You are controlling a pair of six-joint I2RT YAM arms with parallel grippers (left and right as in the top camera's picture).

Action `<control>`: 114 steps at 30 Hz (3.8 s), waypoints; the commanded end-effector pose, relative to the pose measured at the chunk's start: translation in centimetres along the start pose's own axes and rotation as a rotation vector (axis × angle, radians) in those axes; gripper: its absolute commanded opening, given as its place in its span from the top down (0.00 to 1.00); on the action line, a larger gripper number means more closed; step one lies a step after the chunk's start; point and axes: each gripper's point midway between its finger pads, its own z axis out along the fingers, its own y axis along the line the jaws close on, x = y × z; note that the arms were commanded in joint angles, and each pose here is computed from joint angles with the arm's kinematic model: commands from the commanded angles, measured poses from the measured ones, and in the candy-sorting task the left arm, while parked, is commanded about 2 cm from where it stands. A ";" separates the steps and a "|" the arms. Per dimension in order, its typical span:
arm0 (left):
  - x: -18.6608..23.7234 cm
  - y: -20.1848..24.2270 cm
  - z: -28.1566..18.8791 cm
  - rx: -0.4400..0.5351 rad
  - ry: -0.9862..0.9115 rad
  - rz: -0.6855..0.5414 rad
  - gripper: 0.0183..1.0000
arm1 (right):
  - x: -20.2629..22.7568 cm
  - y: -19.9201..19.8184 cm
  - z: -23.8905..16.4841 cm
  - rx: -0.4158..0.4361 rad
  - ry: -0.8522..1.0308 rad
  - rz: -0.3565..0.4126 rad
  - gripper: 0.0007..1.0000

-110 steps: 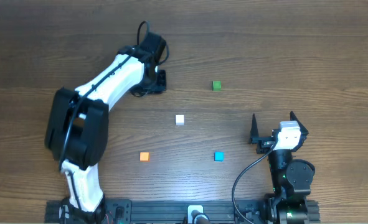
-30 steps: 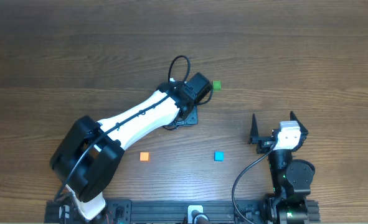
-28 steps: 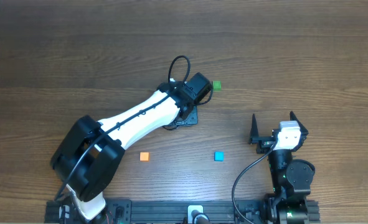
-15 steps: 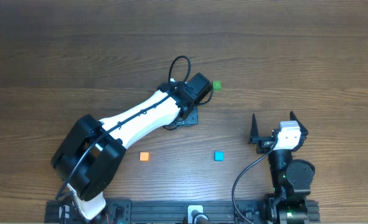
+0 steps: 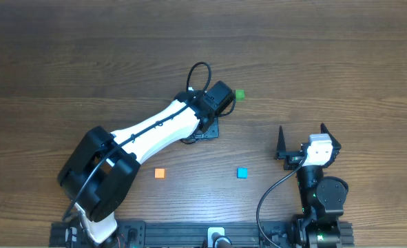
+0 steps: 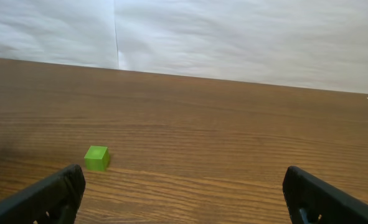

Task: Stack Cubes

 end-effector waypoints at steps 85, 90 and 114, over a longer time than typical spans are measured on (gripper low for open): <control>10.9 11.5 1.0 -0.036 -0.022 0.032 0.06 | 0.1 -0.1 0.0 0.002 -0.002 0.002 0.01; 10.9 11.5 1.0 -0.036 -0.022 0.032 0.20 | 0.1 -0.1 0.0 0.002 -0.002 0.002 0.01; 11.1 11.2 1.0 -0.019 -0.012 0.031 0.76 | 0.1 -0.1 0.0 0.002 -0.002 0.002 0.01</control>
